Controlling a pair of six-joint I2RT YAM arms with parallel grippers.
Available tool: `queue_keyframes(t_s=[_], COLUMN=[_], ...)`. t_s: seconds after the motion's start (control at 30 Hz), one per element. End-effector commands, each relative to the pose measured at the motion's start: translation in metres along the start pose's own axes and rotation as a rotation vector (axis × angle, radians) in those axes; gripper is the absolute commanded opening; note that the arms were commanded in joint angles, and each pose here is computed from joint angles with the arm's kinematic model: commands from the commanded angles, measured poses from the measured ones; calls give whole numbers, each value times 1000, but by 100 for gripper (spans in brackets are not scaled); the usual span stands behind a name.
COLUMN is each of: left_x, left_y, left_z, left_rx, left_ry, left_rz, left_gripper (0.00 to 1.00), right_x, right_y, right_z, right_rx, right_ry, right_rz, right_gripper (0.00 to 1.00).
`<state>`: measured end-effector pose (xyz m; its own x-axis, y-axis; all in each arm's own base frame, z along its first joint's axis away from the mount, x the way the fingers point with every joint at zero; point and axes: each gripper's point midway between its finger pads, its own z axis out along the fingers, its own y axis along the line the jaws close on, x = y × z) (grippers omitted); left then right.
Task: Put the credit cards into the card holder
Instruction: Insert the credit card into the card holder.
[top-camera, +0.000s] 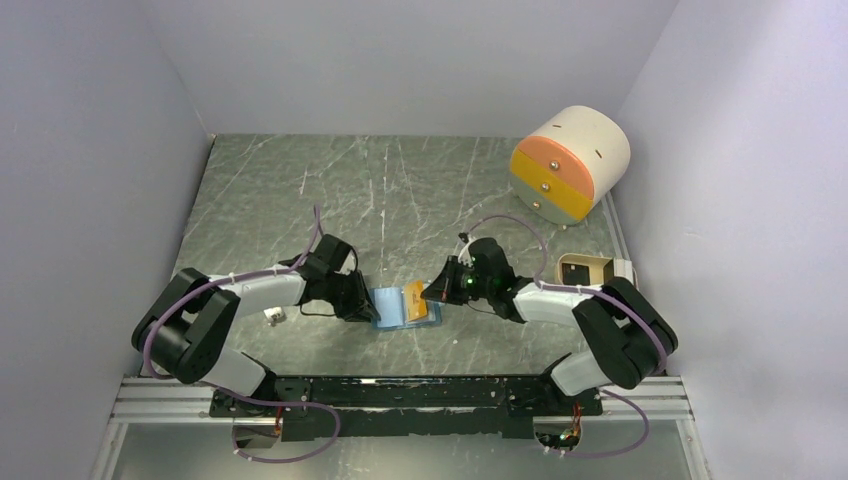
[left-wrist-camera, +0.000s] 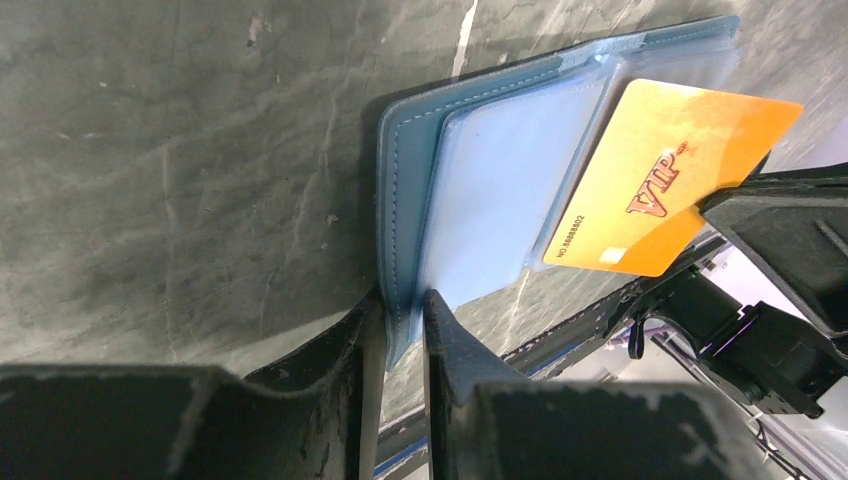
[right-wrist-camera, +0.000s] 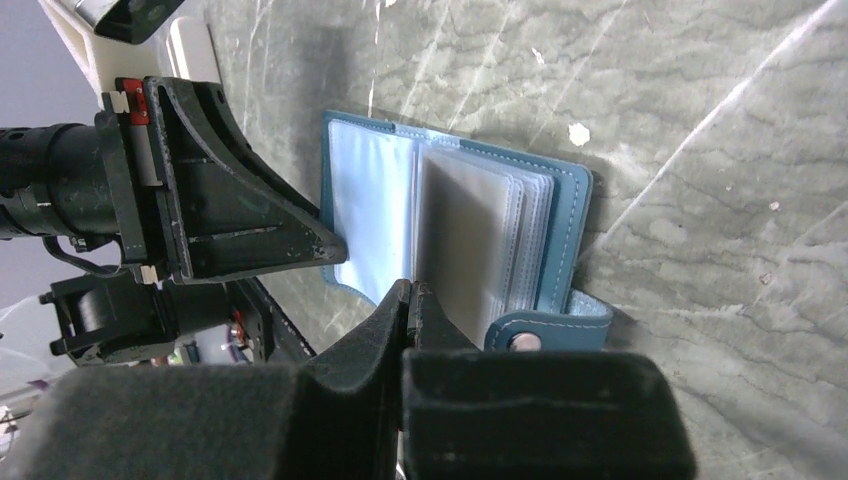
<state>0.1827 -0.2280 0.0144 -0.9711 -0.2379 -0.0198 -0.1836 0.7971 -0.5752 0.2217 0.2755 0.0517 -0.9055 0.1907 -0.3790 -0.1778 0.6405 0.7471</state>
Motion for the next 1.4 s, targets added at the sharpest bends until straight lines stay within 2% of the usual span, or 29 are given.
queue_keyframes(t_s=[0.0, 0.7, 1.37], left_x=[2, 9, 10], left_y=[7, 5, 8], left_z=[-1, 3, 8], left_rx=[-8, 17, 0], left_ry=[-6, 13, 35], left_rz=[-7, 16, 12], left_gripper=[24, 24, 25], right_x=[-1, 6, 18], right_y=[6, 8, -11], right_z=[2, 16, 28], right_rx=[-34, -39, -13], right_ry=[-34, -8, 15], right_rz=[35, -6, 5], right_gripper=[0, 0, 0])
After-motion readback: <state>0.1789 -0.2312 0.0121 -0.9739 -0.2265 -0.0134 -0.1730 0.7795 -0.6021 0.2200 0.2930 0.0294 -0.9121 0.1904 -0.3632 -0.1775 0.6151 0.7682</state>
